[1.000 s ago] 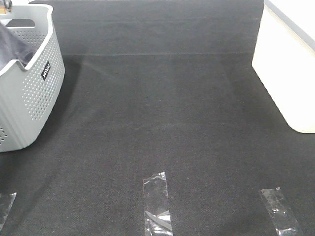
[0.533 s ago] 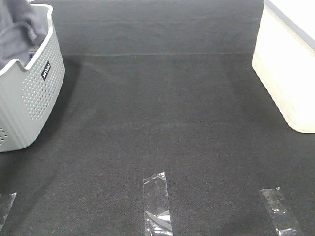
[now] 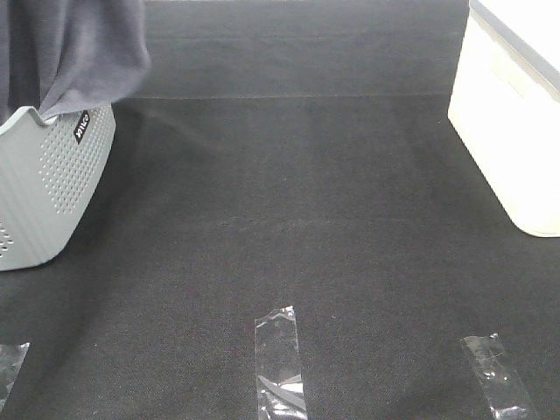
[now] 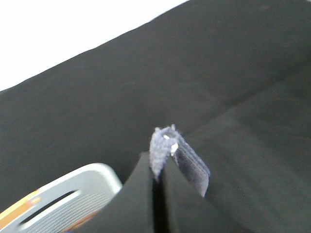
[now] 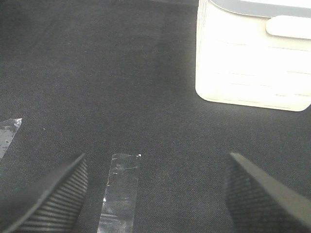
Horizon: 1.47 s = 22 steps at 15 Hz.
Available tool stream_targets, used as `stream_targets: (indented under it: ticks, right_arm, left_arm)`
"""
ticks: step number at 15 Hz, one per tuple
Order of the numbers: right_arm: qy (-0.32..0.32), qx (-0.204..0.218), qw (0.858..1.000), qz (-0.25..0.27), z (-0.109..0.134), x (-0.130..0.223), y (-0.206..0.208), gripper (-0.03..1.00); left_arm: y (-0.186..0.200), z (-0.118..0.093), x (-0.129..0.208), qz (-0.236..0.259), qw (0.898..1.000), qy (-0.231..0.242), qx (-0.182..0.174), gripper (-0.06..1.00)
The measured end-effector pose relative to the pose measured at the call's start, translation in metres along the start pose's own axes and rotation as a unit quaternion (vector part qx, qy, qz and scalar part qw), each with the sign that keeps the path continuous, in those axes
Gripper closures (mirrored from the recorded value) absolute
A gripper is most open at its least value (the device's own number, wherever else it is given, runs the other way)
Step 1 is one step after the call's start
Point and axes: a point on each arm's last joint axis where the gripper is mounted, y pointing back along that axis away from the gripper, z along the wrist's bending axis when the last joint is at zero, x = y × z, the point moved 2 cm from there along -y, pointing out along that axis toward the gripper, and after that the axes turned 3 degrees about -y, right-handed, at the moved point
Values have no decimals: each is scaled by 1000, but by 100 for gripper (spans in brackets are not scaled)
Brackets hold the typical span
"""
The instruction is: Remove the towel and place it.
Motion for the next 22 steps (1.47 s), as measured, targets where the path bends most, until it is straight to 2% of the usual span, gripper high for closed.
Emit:
stream_targets:
  ticks: [1,4,7,11,12,13,15,18,20,22]
  right_arm:
    - [0,0,1000,0,0,0,0,24]
    - [-6,-6,999,31,0,-4,-7,24]
    - [-39,-59,995,77,8,-14,-22,24]
    - [-8,-149,980,131,20,-35,-51,24]
    - [3,-177,975,135,24,-41,-60,24]
    - [3,-177,975,135,24,-41,-60,24]
    - [19,-267,956,120,36,-58,-81,24]
    - [25,-364,929,69,49,-78,-104,24]
    - [21,-408,912,46,53,-86,-120,24]
    - [9,-433,901,30,53,-91,-140,24]
  left_arm:
    - [-1,-24,-5,6,999,-16,32,94]
    - [-1,-66,-9,29,994,-57,94,94]
    - [3,-109,-13,42,983,-88,154,94]
    - [12,-162,-19,42,967,-126,216,94]
    - [14,-172,-21,39,964,-132,228,94]
    - [14,-172,-21,39,964,-132,228,94]
    - [20,-202,-23,33,953,-148,264,94]
    - [28,-227,-25,27,942,-163,291,94]
    - [32,-236,-26,23,938,-169,302,94]
    - [33,-239,-27,16,937,-164,308,94]
